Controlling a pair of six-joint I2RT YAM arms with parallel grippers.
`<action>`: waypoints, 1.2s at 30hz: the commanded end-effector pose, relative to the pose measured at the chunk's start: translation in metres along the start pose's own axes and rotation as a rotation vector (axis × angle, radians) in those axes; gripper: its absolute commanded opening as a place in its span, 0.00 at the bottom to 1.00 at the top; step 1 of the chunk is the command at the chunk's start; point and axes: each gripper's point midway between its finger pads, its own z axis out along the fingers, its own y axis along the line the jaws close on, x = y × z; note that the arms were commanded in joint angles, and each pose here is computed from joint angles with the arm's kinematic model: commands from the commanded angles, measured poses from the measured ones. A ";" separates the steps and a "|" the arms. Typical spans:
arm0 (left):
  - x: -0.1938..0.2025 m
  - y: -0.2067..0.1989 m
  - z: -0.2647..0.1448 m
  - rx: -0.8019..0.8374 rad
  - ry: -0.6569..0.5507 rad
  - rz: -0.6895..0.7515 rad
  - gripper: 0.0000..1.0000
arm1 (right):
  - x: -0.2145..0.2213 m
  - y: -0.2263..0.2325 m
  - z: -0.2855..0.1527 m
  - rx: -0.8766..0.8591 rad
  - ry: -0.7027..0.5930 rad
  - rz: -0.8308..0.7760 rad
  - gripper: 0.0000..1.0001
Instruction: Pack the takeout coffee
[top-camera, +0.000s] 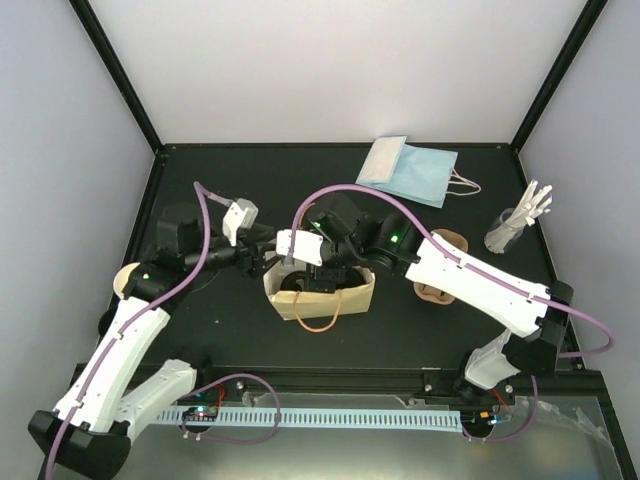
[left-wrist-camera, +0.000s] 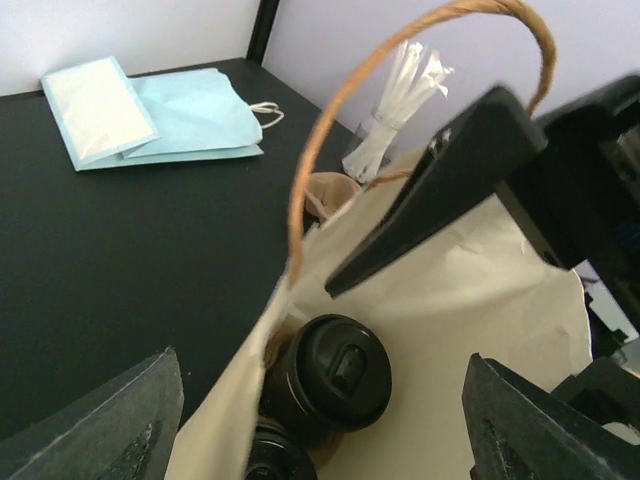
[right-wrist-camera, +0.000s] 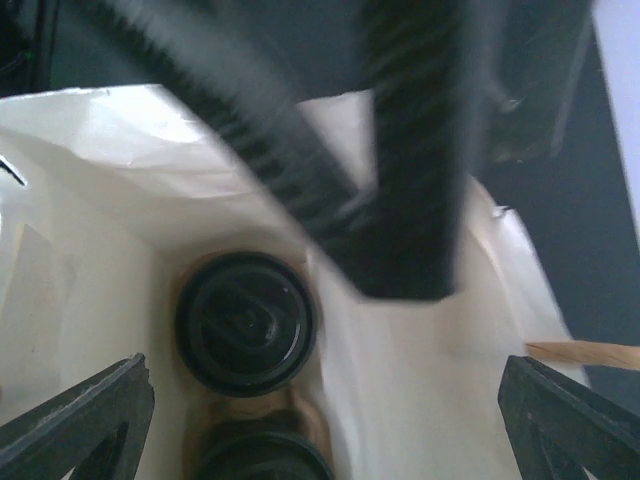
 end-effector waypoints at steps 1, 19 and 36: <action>-0.004 -0.005 0.006 -0.032 0.042 0.093 0.77 | -0.016 -0.029 -0.026 0.153 -0.075 0.028 0.96; -0.007 0.020 0.010 -0.175 0.075 0.107 0.70 | -0.047 -0.081 -0.104 0.485 -0.313 0.167 0.93; -0.009 0.021 0.016 -0.156 0.091 0.037 0.70 | -0.050 -0.062 -0.075 0.347 -0.339 0.222 0.93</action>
